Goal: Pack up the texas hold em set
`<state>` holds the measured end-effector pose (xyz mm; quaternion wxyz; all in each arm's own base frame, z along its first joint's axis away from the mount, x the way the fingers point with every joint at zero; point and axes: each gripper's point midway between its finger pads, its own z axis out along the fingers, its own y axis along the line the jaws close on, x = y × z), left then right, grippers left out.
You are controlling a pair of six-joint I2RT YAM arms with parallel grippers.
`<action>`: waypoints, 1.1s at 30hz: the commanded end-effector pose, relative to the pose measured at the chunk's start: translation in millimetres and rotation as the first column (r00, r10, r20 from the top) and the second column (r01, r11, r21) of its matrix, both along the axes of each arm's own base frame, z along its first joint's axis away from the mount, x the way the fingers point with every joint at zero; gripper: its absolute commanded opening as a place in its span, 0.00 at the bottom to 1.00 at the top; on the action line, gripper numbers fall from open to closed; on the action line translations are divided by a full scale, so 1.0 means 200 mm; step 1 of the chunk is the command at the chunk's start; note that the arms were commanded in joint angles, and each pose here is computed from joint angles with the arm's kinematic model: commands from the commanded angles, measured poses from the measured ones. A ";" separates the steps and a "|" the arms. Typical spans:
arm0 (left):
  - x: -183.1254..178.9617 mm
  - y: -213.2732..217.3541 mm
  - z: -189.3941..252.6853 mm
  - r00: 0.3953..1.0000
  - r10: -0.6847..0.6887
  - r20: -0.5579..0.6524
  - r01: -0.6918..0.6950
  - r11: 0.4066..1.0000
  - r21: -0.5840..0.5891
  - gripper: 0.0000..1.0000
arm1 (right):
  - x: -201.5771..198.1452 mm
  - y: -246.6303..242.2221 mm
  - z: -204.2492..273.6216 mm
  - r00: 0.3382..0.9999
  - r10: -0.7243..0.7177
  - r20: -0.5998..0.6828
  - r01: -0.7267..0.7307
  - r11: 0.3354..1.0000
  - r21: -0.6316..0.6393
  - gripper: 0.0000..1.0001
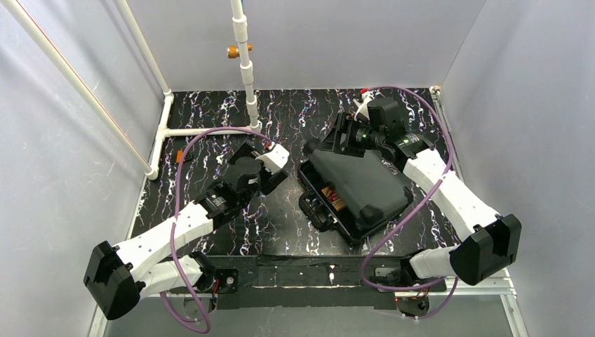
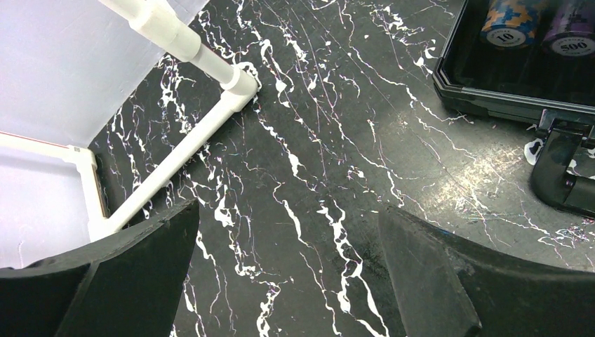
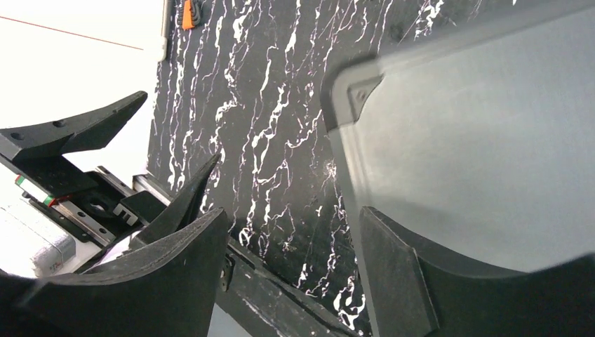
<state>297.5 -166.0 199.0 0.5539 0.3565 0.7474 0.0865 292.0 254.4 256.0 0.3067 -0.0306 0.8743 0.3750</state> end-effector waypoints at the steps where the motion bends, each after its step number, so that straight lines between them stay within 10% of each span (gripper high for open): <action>1: 0.00 0.02 0.05 1.000 0.020 0.023 -0.019 1.000 -0.016 0.98 | 0.02 0.01 0.14 0.994 0.021 0.109 -0.021 1.000 0.001 0.77; 20: 0.00 0.04 0.09 0.996 0.083 0.026 -0.080 0.991 -0.108 0.98 | 0.02 -0.22 -0.30 0.998 -0.067 0.014 0.068 0.952 -0.298 0.49; 33: -0.10 -0.08 0.07 0.983 0.014 -0.180 -0.051 0.978 -0.204 0.98 | -0.13 -0.29 -0.56 0.992 -0.072 -0.106 0.030 0.935 -0.352 0.44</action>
